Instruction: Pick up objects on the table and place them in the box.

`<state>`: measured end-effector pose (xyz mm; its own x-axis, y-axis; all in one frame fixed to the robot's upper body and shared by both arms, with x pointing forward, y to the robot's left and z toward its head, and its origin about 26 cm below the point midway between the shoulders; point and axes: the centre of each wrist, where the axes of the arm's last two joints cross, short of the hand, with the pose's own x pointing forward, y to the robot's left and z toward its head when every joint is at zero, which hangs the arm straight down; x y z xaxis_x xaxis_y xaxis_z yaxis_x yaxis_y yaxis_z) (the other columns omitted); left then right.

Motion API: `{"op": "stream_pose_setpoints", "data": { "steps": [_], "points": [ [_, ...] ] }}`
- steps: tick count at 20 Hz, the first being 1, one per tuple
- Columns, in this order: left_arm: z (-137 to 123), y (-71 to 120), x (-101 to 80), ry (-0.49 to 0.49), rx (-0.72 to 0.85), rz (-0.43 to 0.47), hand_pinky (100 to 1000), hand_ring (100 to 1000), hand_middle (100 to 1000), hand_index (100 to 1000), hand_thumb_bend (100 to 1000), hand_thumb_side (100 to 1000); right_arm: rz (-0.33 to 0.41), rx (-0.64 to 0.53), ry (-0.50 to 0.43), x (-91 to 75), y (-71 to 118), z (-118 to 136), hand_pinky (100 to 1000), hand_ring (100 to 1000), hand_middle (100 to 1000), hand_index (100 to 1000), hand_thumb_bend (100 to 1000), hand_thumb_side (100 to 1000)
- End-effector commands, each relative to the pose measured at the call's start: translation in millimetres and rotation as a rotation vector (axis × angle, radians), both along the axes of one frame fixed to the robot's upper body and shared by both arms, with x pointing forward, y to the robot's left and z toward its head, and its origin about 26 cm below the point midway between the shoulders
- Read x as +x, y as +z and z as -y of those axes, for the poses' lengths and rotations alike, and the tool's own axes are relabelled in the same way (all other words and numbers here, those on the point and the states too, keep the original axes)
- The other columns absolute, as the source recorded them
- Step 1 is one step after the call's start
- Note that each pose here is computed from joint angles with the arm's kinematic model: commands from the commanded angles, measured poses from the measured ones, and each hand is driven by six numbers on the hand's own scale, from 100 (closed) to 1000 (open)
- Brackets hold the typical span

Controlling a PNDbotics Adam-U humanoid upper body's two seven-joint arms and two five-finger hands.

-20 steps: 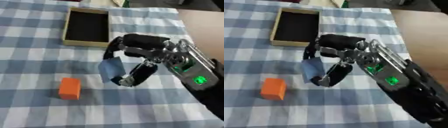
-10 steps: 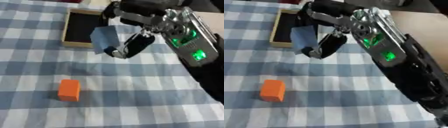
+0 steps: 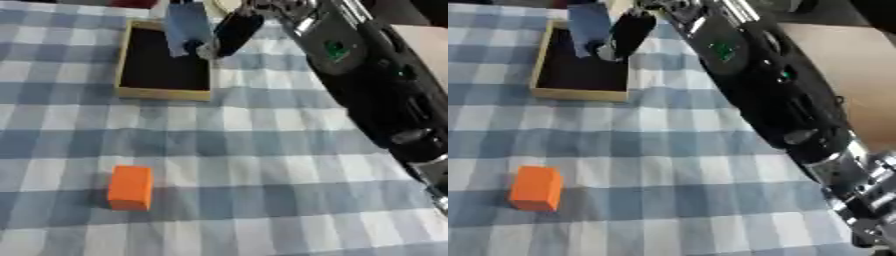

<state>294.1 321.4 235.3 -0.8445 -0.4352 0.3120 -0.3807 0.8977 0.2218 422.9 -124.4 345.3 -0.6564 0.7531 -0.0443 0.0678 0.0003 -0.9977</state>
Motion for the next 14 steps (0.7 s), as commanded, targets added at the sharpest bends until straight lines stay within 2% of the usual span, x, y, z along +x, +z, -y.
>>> {"op": "stream_pose_setpoints", "data": {
  "steps": [1,7,14],
  "points": [
    [1.7,9.3,-2.1,-0.012,0.023,0.027,713,659,629,774,128,854,0.026,0.006,-0.075,20.4,3.8,4.7,836,817,576,713,100,100],
    [4.5,10.6,-1.0,-0.025,0.026,0.032,712,658,629,774,124,856,0.006,0.028,-0.138,47.4,-11.9,3.1,837,817,566,711,100,107],
    [7.5,11.9,0.1,-0.041,0.022,0.036,712,657,629,774,120,859,-0.042,0.062,-0.137,61.8,-39.7,-9.8,844,814,556,704,100,170]
  ]
}}
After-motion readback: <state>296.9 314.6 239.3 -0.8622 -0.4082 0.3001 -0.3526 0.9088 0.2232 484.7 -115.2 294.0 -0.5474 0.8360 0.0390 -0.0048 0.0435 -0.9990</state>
